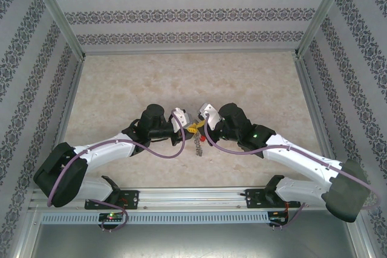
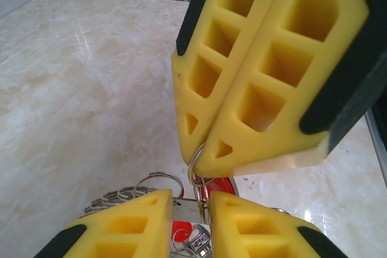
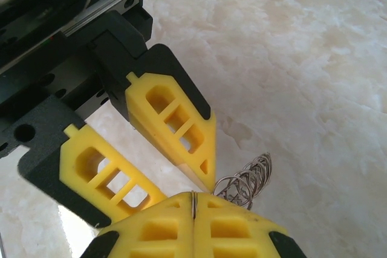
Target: Put the keys on the keyring
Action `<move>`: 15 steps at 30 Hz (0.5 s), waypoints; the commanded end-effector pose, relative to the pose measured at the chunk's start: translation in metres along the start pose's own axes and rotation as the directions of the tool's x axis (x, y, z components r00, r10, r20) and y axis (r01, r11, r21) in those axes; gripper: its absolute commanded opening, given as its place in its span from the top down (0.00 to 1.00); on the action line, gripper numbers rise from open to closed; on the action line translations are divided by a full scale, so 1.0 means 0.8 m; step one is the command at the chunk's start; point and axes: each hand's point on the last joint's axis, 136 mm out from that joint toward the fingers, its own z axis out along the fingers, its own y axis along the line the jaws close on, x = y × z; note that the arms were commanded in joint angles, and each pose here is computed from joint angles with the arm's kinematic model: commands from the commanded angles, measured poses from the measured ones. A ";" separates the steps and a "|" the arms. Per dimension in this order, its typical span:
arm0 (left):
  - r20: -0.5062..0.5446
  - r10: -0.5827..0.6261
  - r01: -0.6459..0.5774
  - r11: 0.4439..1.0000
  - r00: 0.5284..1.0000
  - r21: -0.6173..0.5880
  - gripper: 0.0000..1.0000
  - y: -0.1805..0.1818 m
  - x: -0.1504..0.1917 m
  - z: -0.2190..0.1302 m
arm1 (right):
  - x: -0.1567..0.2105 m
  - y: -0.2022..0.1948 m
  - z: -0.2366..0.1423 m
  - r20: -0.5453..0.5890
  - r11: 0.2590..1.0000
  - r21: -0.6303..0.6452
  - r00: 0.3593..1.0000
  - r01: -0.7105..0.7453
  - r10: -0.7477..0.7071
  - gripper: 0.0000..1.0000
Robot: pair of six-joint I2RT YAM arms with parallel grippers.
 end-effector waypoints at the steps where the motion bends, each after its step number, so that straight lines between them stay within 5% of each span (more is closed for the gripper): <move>1: 0.024 0.024 -0.024 1.000 0.999 -0.002 0.82 0.001 -0.017 0.004 | -0.019 0.008 -0.005 0.047 0.999 -0.029 0.999 0.019 -0.017 1.00; 8: 0.019 0.025 -0.025 1.000 1.000 0.000 1.00 0.001 -0.017 0.004 | -0.012 0.002 -0.007 0.038 1.000 -0.002 0.999 0.007 -0.007 1.00; 15: 0.031 0.017 -0.017 1.000 0.999 -0.004 1.00 0.001 -0.014 0.003 | 0.020 -0.038 -0.006 0.015 0.979 0.151 0.991 -0.136 0.135 1.00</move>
